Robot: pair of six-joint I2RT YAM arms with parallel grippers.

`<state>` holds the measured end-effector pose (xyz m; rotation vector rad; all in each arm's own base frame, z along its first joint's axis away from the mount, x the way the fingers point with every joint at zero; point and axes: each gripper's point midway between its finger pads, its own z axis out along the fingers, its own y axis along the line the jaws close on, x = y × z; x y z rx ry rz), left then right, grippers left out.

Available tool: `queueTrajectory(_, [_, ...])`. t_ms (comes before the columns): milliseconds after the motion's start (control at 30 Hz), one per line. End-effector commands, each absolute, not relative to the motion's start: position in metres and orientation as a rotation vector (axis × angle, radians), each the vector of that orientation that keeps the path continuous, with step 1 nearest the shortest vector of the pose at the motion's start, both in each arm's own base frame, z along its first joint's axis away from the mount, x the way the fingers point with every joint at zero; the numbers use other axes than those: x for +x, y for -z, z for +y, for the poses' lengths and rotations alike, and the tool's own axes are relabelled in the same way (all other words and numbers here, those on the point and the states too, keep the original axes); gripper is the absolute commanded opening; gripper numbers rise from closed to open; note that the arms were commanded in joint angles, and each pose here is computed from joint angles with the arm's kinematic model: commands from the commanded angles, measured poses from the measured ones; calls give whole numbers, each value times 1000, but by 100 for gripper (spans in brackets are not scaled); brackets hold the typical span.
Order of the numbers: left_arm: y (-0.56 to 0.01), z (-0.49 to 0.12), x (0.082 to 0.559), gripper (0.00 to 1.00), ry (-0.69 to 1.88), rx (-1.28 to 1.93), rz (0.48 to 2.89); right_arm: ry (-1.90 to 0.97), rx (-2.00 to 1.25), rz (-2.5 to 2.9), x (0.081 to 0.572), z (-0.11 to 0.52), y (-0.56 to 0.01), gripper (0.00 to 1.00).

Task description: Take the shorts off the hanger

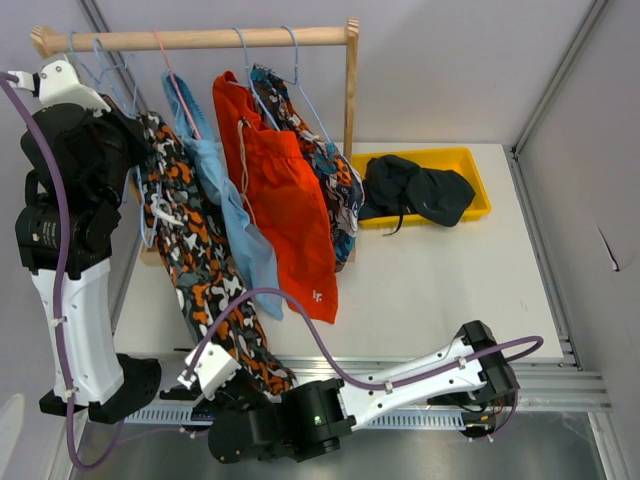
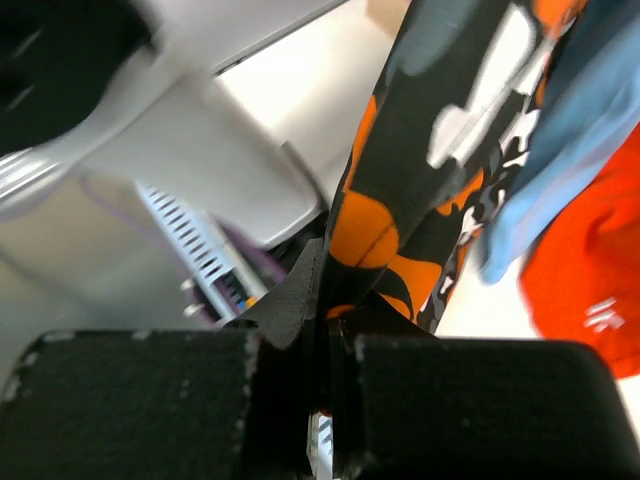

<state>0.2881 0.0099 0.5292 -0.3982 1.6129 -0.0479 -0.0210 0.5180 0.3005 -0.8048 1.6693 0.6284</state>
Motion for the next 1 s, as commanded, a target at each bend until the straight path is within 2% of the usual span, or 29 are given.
queueTrajectory(0, [-568,16,292,0,45,-408,1461,-711,-692,1708,-29,509,-316,0])
queueTrajectory(133, [-561,5,284,0,119,-390,1490,-713,-666,1682,-6,518,-328,0])
queueTrajectory(233, [-532,-6,272,0,184,-392,1574,-691,-640,1629,41,528,-354,0])
queueTrajectory(333, [-500,-17,253,0,260,-405,1669,-660,-611,1592,107,538,-383,0])
queueTrajectory(367, [-493,-20,247,0,283,-404,1690,-630,-572,1592,145,535,-390,0])
queueTrajectory(467, [-462,-34,224,0,373,-404,1775,-642,-561,1571,193,538,-423,0])
queueTrajectory(500, [-449,-39,220,0,399,-396,1818,-621,-572,1586,203,543,-414,0])
queueTrajectory(667, [-452,-49,183,0,503,-387,1813,-604,-563,1655,202,521,-382,0])
queueTrajectory(833, [-510,-54,155,0,605,-375,1675,-607,-508,1734,161,461,-333,0])
queueTrajectory(967, [-512,-49,162,0,578,-389,1648,-558,-452,1735,125,400,-329,0])
